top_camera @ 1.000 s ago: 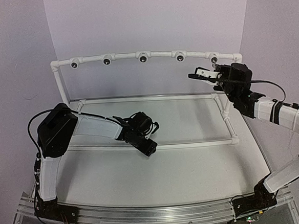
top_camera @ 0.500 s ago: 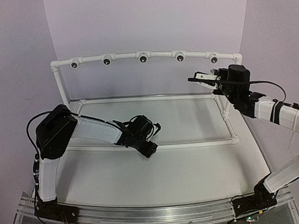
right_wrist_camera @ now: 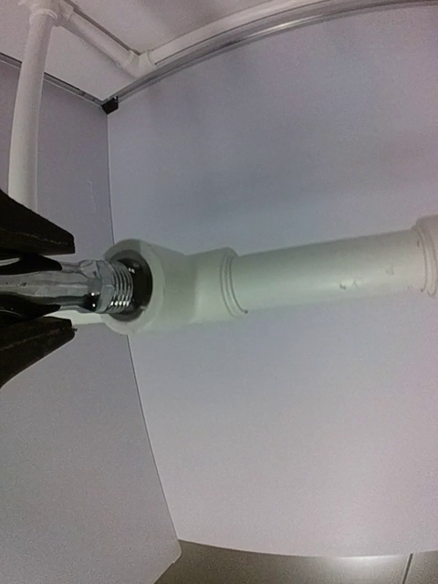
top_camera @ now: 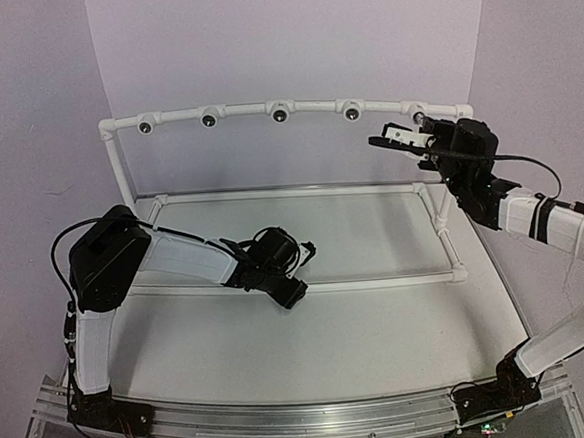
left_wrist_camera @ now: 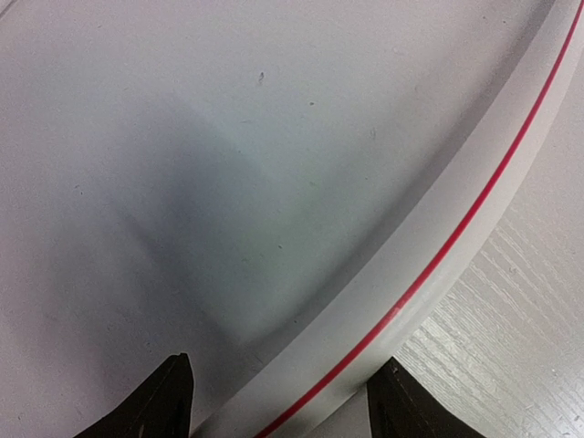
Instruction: Install the water faucets
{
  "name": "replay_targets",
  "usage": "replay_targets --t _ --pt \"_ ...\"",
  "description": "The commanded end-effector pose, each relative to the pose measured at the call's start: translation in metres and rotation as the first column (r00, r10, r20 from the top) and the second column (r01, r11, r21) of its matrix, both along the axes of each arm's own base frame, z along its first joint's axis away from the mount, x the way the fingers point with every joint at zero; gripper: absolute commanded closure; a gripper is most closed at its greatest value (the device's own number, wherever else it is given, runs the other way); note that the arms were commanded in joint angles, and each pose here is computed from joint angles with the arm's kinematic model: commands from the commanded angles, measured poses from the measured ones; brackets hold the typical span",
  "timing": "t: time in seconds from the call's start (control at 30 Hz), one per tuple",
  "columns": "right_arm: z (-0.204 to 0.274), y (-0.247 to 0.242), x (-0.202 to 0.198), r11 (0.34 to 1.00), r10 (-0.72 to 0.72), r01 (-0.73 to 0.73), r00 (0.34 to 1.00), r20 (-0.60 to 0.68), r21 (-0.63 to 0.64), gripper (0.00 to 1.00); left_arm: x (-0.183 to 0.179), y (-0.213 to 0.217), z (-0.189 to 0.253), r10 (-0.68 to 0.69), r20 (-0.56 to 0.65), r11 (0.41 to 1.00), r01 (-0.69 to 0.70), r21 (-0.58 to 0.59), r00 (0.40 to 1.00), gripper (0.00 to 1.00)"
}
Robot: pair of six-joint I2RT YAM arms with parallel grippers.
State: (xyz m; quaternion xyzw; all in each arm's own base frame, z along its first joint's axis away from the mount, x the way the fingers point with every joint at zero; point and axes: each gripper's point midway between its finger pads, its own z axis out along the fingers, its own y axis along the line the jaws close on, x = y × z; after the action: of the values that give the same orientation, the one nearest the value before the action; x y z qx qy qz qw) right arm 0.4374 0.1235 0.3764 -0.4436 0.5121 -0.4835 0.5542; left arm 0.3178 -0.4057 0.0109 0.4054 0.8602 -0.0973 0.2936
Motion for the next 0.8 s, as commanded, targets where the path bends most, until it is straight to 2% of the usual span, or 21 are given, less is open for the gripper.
replay_targets --t 0.0,0.3,0.5,0.77 --pt "0.042 -0.002 -0.004 0.999 -0.006 -0.001 0.985 0.174 0.039 1.0 -0.065 0.061 -0.096 0.044 -0.266 0.966 0.027 0.256 0.963 1.0" --pt "0.026 -0.002 0.002 0.999 -0.029 0.024 0.983 0.181 0.027 1.0 -0.065 0.06 -0.096 0.062 -0.27 0.967 0.009 0.255 0.961 1.0" --pt "0.023 -0.009 -0.011 0.997 -0.044 0.032 0.984 0.172 0.076 1.0 -0.066 0.062 -0.097 0.066 -0.274 0.965 0.009 0.263 0.959 1.0" --pt "0.031 -0.01 -0.003 0.989 -0.08 0.057 0.981 0.178 0.134 1.0 -0.065 0.061 -0.1 0.072 -0.284 0.963 0.008 0.271 0.956 1.0"
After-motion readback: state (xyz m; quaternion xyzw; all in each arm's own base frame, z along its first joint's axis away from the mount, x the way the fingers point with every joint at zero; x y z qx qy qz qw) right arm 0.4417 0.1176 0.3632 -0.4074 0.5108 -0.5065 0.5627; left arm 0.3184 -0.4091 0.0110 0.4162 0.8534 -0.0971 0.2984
